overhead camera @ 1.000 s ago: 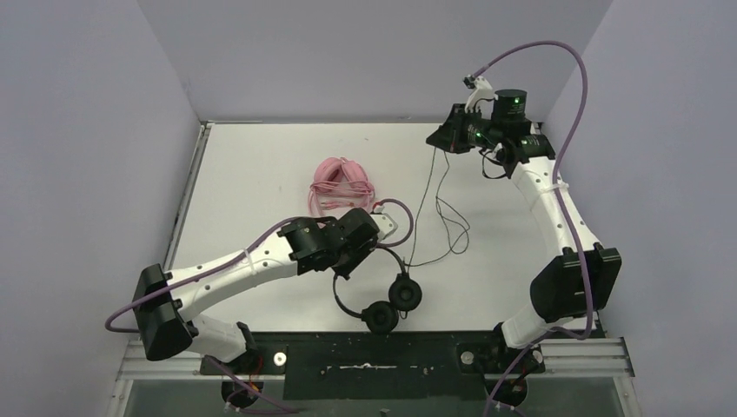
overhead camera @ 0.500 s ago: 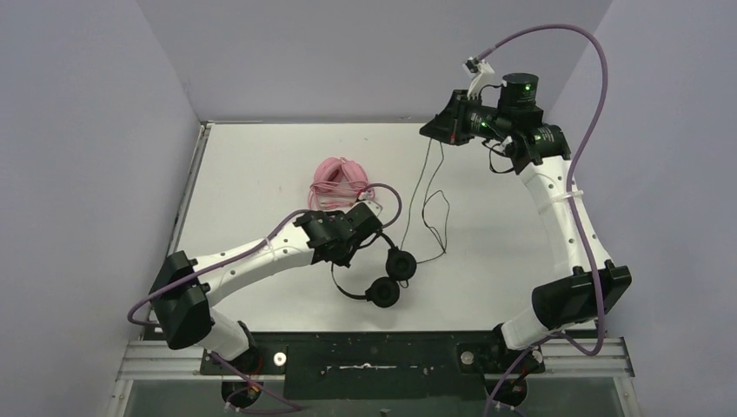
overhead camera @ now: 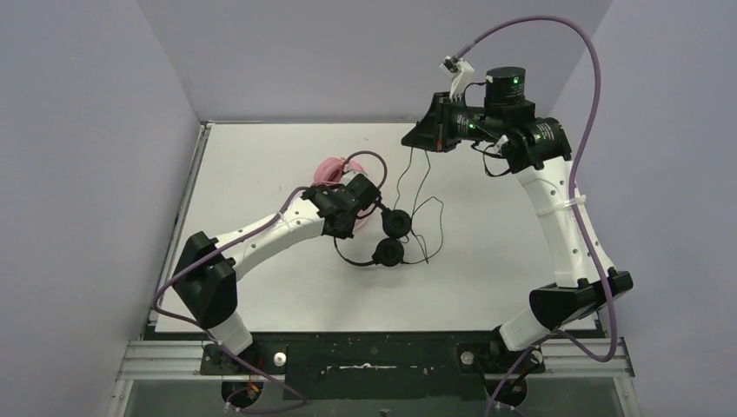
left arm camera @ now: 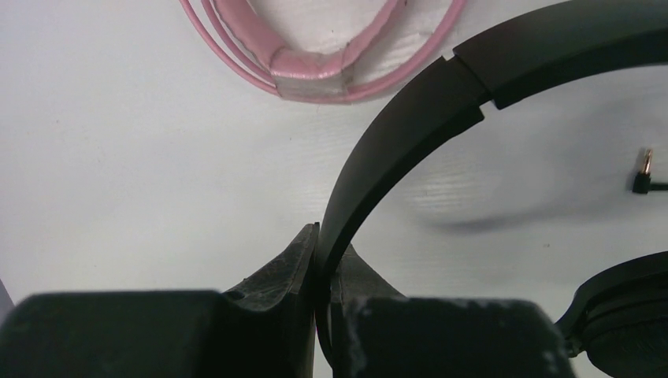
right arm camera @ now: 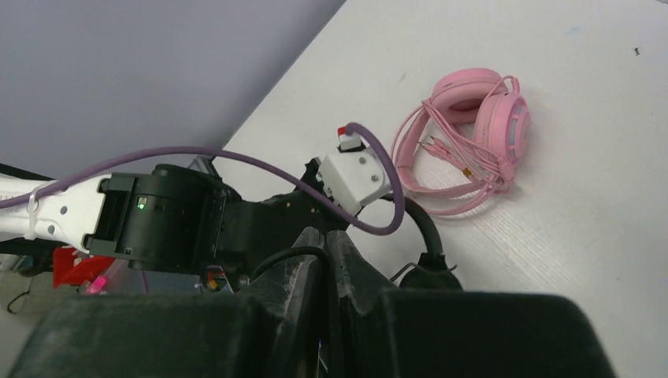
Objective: Wrap the headphones
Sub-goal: Wrap the headphones cable around the headphones.
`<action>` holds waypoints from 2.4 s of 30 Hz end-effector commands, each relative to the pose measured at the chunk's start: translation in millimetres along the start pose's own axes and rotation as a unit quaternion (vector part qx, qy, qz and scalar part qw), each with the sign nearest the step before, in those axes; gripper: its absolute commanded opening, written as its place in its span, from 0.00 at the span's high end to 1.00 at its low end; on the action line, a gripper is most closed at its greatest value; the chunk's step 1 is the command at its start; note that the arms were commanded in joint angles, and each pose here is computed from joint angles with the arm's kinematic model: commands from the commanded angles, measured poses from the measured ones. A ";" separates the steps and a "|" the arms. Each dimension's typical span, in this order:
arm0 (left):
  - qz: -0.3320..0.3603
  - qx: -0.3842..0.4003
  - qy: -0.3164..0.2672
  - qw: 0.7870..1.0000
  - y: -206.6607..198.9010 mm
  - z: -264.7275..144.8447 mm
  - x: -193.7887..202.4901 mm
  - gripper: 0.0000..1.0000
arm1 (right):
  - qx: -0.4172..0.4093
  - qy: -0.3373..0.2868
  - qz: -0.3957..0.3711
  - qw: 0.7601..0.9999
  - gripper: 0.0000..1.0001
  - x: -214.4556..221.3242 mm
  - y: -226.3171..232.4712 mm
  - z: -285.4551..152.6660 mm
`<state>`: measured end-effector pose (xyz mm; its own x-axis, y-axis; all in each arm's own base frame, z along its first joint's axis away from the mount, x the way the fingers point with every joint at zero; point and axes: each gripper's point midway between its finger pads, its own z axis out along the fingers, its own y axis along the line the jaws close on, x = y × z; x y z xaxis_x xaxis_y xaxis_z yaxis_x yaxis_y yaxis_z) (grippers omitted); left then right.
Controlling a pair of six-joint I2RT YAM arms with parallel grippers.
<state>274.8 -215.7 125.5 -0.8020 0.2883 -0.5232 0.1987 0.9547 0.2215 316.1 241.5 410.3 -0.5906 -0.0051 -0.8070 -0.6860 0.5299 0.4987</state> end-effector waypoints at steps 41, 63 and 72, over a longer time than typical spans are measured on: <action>-0.258 0.223 -0.186 0.922 58.9 -111.1 -223.6 1.00 | 0.029 0.053 0.033 0.998 0.97 149.0 44.4 36.2; -0.216 0.426 -0.297 0.827 49.5 -231.9 -208.0 1.00 | 0.081 -0.016 -0.003 0.997 0.92 147.3 5.3 21.9; -0.341 0.222 -0.368 0.836 116.2 -198.6 -192.7 1.00 | -0.123 -0.065 0.036 0.990 0.99 124.1 93.4 25.1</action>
<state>326.9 -220.9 360.2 -0.5821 -0.3298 -0.7432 0.2807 0.7764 -0.5643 215.6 290.2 306.7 -0.6038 0.0678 -0.7942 -0.6654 0.5058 0.5491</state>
